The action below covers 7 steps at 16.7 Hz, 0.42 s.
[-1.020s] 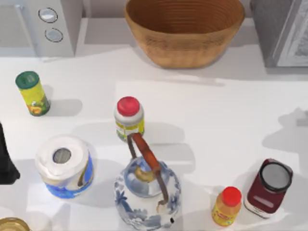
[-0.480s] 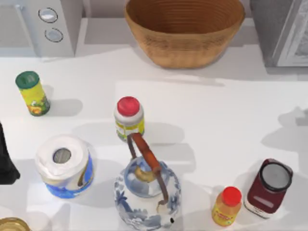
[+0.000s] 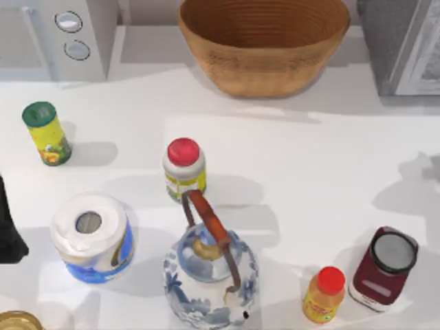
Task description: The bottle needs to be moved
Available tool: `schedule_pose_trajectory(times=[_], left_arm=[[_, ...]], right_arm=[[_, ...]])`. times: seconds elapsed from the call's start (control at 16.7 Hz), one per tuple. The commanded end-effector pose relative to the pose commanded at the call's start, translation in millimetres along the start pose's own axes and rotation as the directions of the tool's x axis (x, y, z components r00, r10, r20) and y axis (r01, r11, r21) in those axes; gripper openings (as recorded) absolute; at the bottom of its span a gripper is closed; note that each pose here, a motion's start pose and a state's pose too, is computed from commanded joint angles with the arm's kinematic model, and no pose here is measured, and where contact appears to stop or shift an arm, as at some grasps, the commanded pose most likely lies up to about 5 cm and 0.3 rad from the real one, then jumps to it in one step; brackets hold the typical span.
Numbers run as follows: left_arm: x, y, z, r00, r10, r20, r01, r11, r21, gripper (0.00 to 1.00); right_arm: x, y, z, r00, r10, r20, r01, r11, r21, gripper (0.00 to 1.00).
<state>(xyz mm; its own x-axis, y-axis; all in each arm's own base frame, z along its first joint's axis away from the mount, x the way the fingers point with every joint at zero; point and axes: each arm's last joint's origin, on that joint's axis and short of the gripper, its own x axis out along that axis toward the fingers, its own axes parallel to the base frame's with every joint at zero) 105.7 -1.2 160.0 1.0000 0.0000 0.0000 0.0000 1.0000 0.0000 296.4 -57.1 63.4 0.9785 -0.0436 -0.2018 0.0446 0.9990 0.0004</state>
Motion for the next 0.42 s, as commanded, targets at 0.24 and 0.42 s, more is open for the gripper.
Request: schedule_pose_trajectory(times=[0.24,0.42], left_arm=[[0.0,0.0,0.0,1.000,0.000,0.000,0.000,1.000,0.000,1.00],[0.0,0.0,0.0,1.000,0.000,0.000,0.000,1.000,0.000,1.00]], right_arm=[[0.0,0.0,0.0,1.000,0.000,0.000,0.000,1.000,0.000,1.00],[0.0,0.0,0.0,1.000,0.000,0.000,0.000,1.000,0.000,1.00]])
